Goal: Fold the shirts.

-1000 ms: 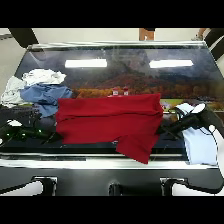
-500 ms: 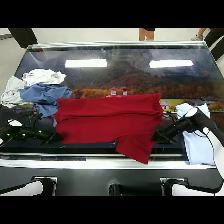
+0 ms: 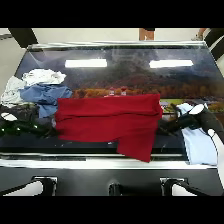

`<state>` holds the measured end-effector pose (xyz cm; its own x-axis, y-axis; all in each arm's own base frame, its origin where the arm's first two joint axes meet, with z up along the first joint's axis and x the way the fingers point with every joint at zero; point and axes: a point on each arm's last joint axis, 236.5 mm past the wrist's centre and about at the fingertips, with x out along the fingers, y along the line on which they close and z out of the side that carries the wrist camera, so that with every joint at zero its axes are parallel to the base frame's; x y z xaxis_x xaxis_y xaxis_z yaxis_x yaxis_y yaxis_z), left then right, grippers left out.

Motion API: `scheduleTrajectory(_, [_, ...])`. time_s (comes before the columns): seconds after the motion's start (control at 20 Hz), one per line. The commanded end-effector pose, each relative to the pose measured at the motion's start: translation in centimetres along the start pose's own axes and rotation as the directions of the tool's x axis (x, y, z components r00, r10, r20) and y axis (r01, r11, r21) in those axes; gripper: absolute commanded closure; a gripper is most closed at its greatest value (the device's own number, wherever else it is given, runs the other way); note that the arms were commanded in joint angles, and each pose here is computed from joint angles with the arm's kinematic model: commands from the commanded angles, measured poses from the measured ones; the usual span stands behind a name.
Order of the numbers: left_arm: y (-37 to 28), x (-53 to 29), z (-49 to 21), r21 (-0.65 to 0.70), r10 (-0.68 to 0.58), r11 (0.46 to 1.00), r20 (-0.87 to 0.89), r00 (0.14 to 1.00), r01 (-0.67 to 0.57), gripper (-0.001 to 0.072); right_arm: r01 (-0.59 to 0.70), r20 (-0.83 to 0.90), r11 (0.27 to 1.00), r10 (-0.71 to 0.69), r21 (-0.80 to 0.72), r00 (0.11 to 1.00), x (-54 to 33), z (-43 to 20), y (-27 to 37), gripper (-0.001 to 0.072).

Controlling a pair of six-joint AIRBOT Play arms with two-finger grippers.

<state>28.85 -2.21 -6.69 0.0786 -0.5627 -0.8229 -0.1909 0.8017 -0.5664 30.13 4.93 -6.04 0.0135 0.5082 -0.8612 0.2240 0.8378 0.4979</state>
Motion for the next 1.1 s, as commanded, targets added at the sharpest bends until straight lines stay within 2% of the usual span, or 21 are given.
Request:
scheduleTrajectory(0.0, [-2.4,-3.2,2.4,0.058,-0.009,0.998,0.050,0.999,0.006,0.0679,-0.014,0.172,0.999,0.021,-0.045,0.985,-4.5,3.9,2.9,0.0674])
scheduleTrajectory(0.15, [-4.1,-5.8,6.9,0.098,0.008,0.995,0.146,0.989,-0.022,0.0679,-0.050,0.343,0.997,0.068,-0.060,0.937,-7.8,10.0,5.1,0.0675])
scheduleTrajectory(0.25, [-5.3,-6.1,10.7,0.125,0.007,0.992,0.166,0.986,-0.028,0.0679,-0.085,0.392,0.994,0.107,-0.073,0.914,-8.2,14.1,6.3,0.0675])
scheduleTrajectory(0.5, [-4.9,-0.7,17.6,0.081,-0.012,0.997,0.026,1.000,0.009,0.0678,-0.104,0.402,0.994,0.109,-0.036,0.909,-3.2,22.8,7.1,0.0671])
scheduleTrajectory(0.7, [-2.8,2.4,19.6,-0.002,-0.020,1.000,-0.022,1.000,0.020,0.0675,-0.116,0.346,0.992,0.093,0.048,0.934,1.0,23.7,5.2,0.0666])
scheduleTrajectory(0.75, [-2.9,2.9,19.6,-0.008,-0.035,0.999,-0.030,0.999,0.035,0.0601,-0.118,0.332,0.991,0.093,0.055,0.939,1.5,23.5,4.9,0.0665])
scheduleTrajectory(0.8, [-3.1,2.9,19.6,-0.009,-0.046,0.999,-0.029,0.999,0.046,0.0338,-0.118,0.332,0.992,0.093,0.054,0.939,1.6,23.5,4.9,0.0571])
scheduleTrajectory(0.85, [-3.6,2.3,19.5,0.004,-0.059,0.998,-0.026,0.998,0.059,0.0133,-0.117,0.339,0.992,0.096,0.041,0.936,0.8,23.6,5.1,0.0275])
scheduleTrajectory(0.9, [-4.0,1.2,19.4,0.037,-0.065,0.997,-0.017,0.998,0.066,0.0088,-0.093,0.333,0.995,0.095,-0.021,0.938,-0.6,23.3,5.2,0.0022])
scheduleTrajectory(0.95, [-4.4,-0.1,19.4,0.063,-0.065,0.996,-0.002,0.998,0.065,0.0088,-0.031,0.321,0.997,0.050,-0.064,0.946,-2.2,22.7,4.1,0.0005])
scheduleTrajectory(1.05, [-5.4,-3.1,19.4,0.092,-0.062,0.994,0.052,0.997,0.057,0.0088,0.103,0.277,0.994,-0.088,-0.039,0.957,-4.0,21.3,-0.2,0.0002])
